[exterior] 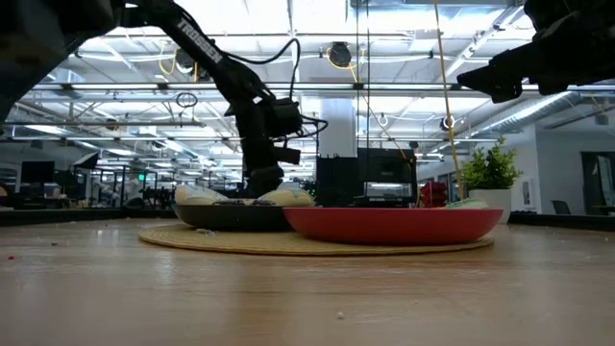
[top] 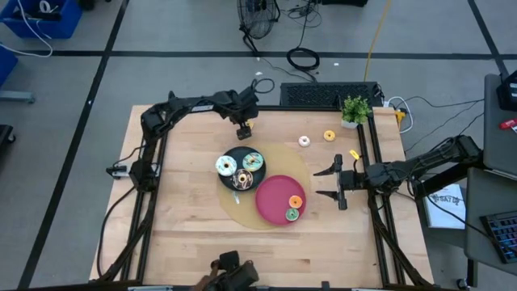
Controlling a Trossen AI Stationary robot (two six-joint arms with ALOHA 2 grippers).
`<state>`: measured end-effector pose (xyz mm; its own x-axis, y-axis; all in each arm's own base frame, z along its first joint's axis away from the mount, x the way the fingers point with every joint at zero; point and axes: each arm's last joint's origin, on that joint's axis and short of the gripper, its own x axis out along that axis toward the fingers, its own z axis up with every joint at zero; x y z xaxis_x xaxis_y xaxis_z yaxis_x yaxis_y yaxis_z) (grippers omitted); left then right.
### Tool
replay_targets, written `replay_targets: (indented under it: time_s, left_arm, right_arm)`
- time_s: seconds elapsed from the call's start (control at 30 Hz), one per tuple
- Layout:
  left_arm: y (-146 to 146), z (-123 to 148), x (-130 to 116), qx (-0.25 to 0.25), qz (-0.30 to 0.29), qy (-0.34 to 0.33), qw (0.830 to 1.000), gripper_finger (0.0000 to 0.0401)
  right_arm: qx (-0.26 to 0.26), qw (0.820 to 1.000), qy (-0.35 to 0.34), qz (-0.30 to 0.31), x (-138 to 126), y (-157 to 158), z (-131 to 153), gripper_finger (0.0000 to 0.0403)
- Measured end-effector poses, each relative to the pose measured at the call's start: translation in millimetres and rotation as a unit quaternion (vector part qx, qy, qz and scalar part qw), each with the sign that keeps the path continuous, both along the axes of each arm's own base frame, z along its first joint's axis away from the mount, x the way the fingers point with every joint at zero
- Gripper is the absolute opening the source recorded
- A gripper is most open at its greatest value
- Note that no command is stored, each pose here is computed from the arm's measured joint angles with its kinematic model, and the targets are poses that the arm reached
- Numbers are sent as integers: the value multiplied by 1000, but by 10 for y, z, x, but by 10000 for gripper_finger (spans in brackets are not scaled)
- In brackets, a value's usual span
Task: Pick & Place donuts
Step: Put the left small yellow donut on the pink plate
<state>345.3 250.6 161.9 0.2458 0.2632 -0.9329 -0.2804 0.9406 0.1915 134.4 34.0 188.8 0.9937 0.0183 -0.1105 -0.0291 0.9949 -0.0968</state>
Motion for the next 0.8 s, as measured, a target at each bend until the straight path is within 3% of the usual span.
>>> replay_targets:
  time_s: [0.33, 0.6, 0.8]
  left_arm:
    - [163, -17, -67, 4, 3, -16, 1000, 322]
    - [169, -150, -79, -28, -35, -6, 999, 325]
    - [132, -139, 20, -6, -72, -25, 997, 311]
  right_arm:
    - [0, 1000, 2, 0, 0, 0, -4, 254]
    - [5, 1000, 3, 0, -1, 0, -7, 254]
    - [5, 1000, 4, 0, -1, 0, -8, 256]
